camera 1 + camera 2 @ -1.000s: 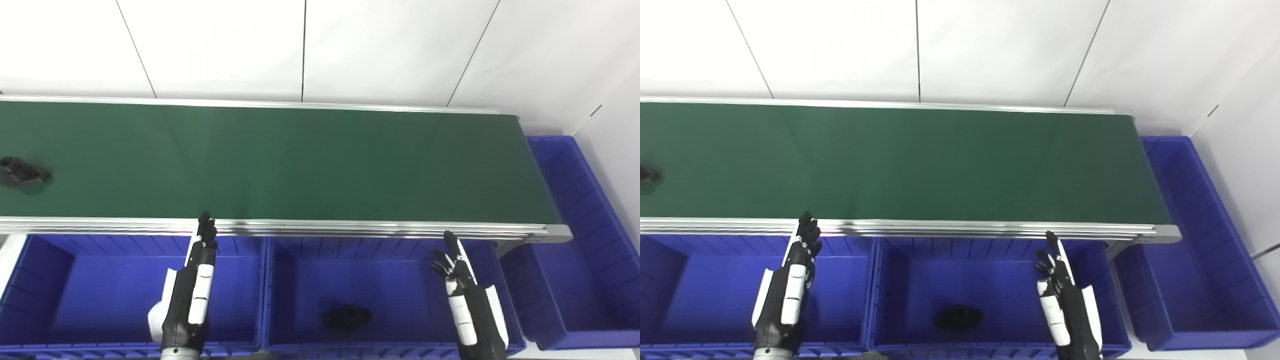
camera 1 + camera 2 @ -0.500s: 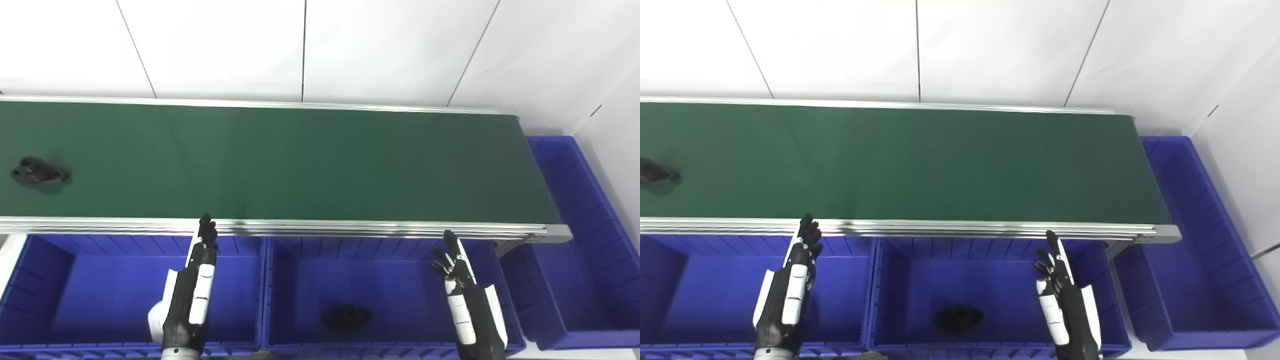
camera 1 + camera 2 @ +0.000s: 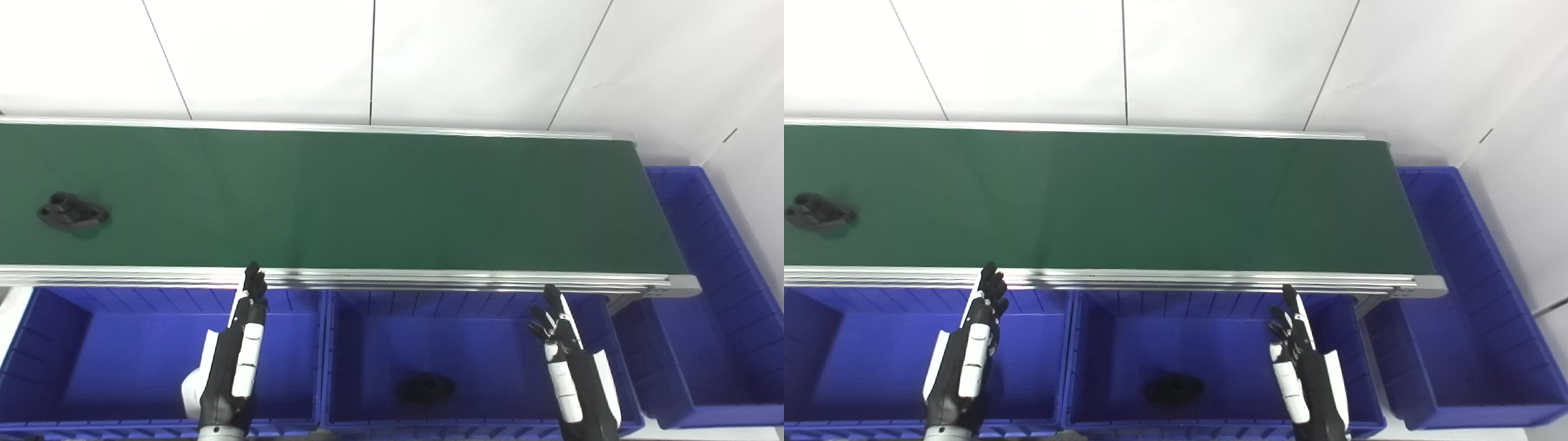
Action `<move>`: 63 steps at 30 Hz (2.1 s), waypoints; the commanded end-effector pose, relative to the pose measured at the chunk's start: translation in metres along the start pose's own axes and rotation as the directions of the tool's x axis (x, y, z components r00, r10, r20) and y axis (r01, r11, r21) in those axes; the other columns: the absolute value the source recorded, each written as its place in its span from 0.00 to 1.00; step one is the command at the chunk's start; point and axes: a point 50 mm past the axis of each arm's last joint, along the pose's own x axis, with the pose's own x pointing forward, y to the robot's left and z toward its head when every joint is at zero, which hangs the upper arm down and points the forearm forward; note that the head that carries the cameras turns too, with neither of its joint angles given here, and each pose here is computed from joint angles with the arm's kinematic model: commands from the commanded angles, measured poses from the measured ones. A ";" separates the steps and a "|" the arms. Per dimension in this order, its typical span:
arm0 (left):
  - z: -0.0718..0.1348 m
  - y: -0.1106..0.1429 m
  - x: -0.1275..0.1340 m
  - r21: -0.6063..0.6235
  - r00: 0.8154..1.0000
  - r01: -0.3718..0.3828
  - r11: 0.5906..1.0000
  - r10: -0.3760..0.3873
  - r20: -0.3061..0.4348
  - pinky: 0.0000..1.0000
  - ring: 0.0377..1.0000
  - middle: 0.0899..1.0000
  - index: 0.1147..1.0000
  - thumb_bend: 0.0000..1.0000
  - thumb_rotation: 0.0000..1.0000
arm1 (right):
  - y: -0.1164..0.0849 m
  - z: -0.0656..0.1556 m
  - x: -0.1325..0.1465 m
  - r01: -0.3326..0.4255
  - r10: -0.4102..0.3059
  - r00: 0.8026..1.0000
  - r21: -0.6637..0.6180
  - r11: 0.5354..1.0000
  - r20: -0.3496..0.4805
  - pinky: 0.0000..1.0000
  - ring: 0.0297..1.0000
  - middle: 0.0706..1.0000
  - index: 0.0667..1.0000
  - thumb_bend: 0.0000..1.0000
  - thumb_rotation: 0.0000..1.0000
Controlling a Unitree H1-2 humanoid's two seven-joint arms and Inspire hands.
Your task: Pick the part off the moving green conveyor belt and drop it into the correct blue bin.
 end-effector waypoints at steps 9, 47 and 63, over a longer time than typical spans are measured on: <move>0.001 -0.010 0.003 -0.029 0.998 0.008 1.000 -0.006 0.056 1.00 1.00 1.00 1.00 0.58 0.97 | -0.008 -0.004 0.000 0.001 -0.001 1.000 0.018 1.000 0.017 0.90 0.95 1.00 1.00 0.72 0.97; -0.016 -0.052 0.015 -0.054 0.998 0.012 0.998 -0.009 0.057 0.85 0.91 0.92 1.00 0.68 0.81 | -0.043 -0.030 0.010 0.046 -0.046 0.999 -0.020 0.999 -0.001 0.99 0.94 1.00 1.00 0.55 0.75; 0.000 -0.062 0.023 -0.055 0.996 0.001 0.999 0.004 0.088 0.85 0.91 0.92 1.00 0.72 0.81 | -0.061 0.027 0.027 0.051 -0.008 0.977 -0.194 0.980 0.213 0.93 0.95 0.98 1.00 0.76 0.57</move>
